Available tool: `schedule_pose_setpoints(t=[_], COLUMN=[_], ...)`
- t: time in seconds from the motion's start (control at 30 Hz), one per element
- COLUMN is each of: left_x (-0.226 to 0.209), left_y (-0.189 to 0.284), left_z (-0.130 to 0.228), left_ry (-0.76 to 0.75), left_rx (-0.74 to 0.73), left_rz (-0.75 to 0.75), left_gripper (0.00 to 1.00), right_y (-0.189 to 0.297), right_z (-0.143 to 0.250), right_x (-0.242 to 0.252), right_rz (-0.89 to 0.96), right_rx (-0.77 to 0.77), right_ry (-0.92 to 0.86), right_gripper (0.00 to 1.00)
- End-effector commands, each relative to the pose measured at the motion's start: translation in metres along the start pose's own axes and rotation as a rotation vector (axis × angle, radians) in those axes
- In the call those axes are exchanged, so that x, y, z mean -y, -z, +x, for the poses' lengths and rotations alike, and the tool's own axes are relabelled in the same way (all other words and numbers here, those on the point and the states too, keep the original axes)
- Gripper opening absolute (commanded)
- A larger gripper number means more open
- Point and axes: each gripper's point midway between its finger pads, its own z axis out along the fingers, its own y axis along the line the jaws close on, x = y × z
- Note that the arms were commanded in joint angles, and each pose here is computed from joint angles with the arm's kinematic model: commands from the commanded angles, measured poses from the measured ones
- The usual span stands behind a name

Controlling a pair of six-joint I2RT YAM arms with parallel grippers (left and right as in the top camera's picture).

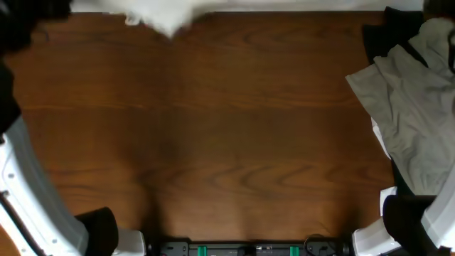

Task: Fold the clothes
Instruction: 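Lay the shirt flat, pulling both grippers back toward the robot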

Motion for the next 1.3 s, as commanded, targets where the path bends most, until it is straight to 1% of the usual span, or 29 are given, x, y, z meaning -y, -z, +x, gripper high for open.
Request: schedule_pose_setpoints(t=[0.0,0.1,0.13,0.3,0.4,0.5,0.63,0.77,0.9,0.97,1.1,1.27], left_x=[-0.028,-0.039,-0.044,-0.07,-0.086,-0.102,-0.118,-0.126,-0.128,-0.128,-0.126,-0.12], left_y=[-0.027,-0.034,-0.035,-0.042,-0.043,-0.036,-0.025,-0.009,0.003,0.005,0.007,0.012], left_z=[0.049,0.112,0.136,0.218,0.261,0.306,0.358,0.402,0.427,0.431,0.43,0.421], left_ry=[-0.012,0.034,0.056,0.11,0.145,0.215,0.307,0.391,0.447,0.459,0.455,0.423], left_rx=[-0.204,-0.446,-0.543,-0.856,-1.003,-1.144,-1.281,-1.39,-1.45,-1.462,-1.458,-1.415], left_rz=[-0.029,-0.048,-0.065,-0.133,-0.158,-0.196,-0.221,-0.236,-0.246,-0.25,-0.25,-0.246], left_gripper=[0.06,0.06,0.06,0.06,0.06,0.06,0.06,0.06,0.06,0.06,0.06,0.06], right_y=[-0.052,-0.066,-0.074,-0.088,-0.091,-0.087,-0.079,-0.072,-0.065,-0.063,-0.06,-0.058], right_z=[0.064,0.118,0.143,0.228,0.27,0.307,0.343,0.371,0.393,0.4,0.41,0.411], right_x=[0.007,0.013,0.016,0.02,0.023,0.027,0.032,0.037,0.042,0.044,0.046,0.047], right_rz=[0.09,0.13,0.147,0.165,0.172,0.172,0.178,0.19,0.2,0.202,0.213,0.216], right_rx=[-0.265,-0.472,-0.565,-0.849,-0.976,-1.093,-1.209,-1.282,-1.345,-1.362,-1.387,-1.395], right_ry=[0.077,0.125,0.153,0.226,0.253,0.273,0.294,0.315,0.329,0.334,0.335,0.335], right_gripper=[0.01,0.01,0.01,0.01,0.01,0.01,0.01,0.01,0.01,0.01,0.01,0.01])
